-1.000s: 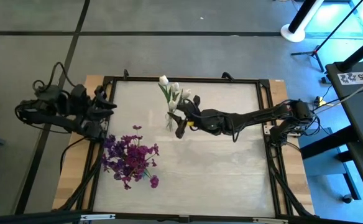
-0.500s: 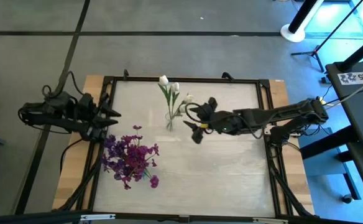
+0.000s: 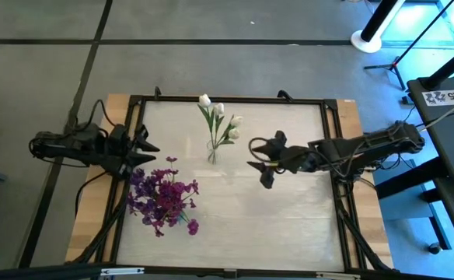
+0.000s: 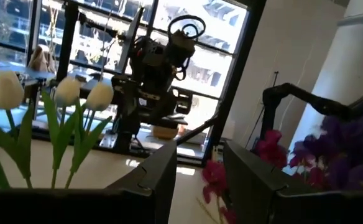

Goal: Sort flowers into vase by color
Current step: Return to Home Position

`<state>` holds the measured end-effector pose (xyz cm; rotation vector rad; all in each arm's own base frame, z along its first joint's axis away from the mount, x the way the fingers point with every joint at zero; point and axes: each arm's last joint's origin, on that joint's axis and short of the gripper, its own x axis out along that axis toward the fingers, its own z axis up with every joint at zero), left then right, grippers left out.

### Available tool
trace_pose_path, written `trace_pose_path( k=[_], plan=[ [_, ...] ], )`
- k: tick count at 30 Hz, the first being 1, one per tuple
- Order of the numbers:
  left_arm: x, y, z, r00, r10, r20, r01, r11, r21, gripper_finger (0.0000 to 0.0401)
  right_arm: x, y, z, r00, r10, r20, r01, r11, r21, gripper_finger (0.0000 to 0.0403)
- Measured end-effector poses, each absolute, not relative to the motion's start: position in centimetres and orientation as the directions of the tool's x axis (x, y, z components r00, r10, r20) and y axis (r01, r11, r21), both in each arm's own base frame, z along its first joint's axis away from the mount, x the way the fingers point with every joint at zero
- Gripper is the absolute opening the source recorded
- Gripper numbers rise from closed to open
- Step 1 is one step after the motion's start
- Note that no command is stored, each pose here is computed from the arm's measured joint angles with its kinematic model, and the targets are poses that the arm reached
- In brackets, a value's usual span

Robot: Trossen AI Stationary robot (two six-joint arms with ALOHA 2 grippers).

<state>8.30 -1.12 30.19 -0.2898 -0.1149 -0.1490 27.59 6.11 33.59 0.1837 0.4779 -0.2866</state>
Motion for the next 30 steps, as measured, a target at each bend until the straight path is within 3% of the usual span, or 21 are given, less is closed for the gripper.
trace_pose_path(
  k=[6,12,16,21,30],
  plan=[
    [8.5,-1.1,29.7,0.986,-0.126,0.110,0.155,0.936,-0.314,0.0127,25.3,5.8,32.8,0.924,-0.111,-0.366,0.216,0.941,0.260,0.0178],
    [8.5,-1.1,29.8,0.985,-0.126,0.120,0.161,0.924,-0.348,0.0127,23.9,5.4,32.5,0.888,-0.114,-0.445,0.194,0.971,0.139,0.0138],
    [8.5,-1.0,29.8,0.991,-0.065,0.119,0.102,0.935,-0.340,0.0127,24.2,5.4,32.4,0.891,-0.121,-0.438,0.208,0.966,0.155,0.0134],
    [8.7,-0.9,29.4,0.997,-0.019,0.074,0.042,0.942,-0.333,0.0127,24.0,5.5,30.1,0.882,-0.074,-0.466,0.091,0.996,0.014,0.0135],
    [8.5,-0.9,27.8,0.996,-0.034,-0.087,0.008,0.958,-0.288,0.0127,19.0,4.4,25.3,0.981,0.029,-0.190,-0.021,0.999,0.047,0.0134]
  ],
)
